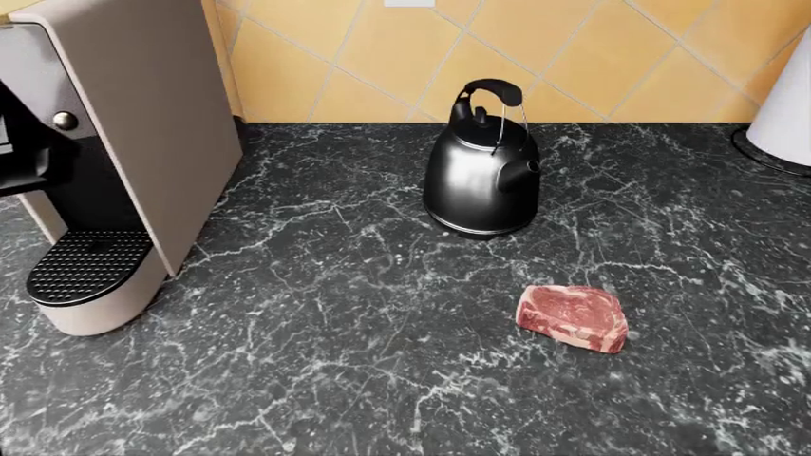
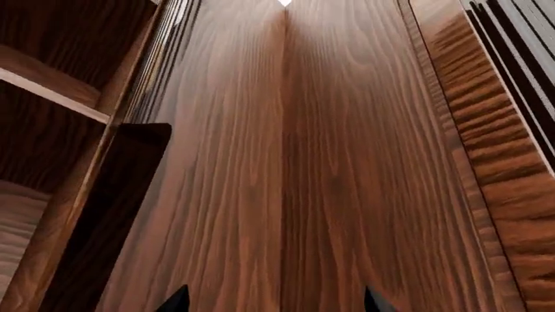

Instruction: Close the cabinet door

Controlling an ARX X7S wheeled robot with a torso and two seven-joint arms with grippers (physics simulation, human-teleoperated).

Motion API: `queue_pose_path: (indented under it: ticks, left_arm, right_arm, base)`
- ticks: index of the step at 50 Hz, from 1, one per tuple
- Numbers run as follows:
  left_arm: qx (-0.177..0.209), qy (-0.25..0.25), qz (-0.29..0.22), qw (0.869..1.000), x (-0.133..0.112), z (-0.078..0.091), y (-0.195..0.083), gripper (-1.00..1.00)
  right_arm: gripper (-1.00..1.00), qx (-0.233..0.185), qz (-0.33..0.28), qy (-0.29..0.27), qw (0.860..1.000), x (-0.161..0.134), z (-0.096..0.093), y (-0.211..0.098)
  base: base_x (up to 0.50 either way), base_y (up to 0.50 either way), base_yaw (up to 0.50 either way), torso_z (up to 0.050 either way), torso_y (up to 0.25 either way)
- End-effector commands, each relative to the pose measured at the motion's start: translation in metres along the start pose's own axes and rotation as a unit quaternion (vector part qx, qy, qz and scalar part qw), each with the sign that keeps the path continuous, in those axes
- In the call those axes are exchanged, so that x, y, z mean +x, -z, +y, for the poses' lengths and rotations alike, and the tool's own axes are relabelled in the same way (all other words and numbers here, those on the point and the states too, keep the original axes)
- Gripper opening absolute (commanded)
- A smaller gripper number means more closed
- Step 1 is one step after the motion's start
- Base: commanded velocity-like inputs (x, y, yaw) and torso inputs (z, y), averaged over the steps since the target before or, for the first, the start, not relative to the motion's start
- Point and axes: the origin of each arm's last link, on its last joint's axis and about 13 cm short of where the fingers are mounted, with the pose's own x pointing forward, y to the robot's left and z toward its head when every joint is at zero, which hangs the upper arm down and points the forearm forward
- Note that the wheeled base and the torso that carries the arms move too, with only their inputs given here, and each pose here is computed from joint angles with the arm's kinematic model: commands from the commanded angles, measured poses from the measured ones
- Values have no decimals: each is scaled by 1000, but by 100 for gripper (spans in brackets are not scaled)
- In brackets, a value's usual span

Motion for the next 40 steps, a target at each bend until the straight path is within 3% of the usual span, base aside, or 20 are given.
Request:
queue_pose_path:
  ticks: [1,16,40]
  left_arm:
    - [-1,0,0,1000,-1,1,0,100]
    - [-4,-5,-1,1000,-4,5,-1,100]
    - [-4,-12,1,1000,-6,8,1,100]
  right_arm:
    - [100,46,-9,-4,999,28,5,-25]
    - [100,70,-52,-50,995,19,29,-46]
    - [100,83,-76,-88,990,22,51,-61]
  base:
    - [14,3,6,10,0]
    - [7,1,7,7,0]
    - [2,1,3,4,2]
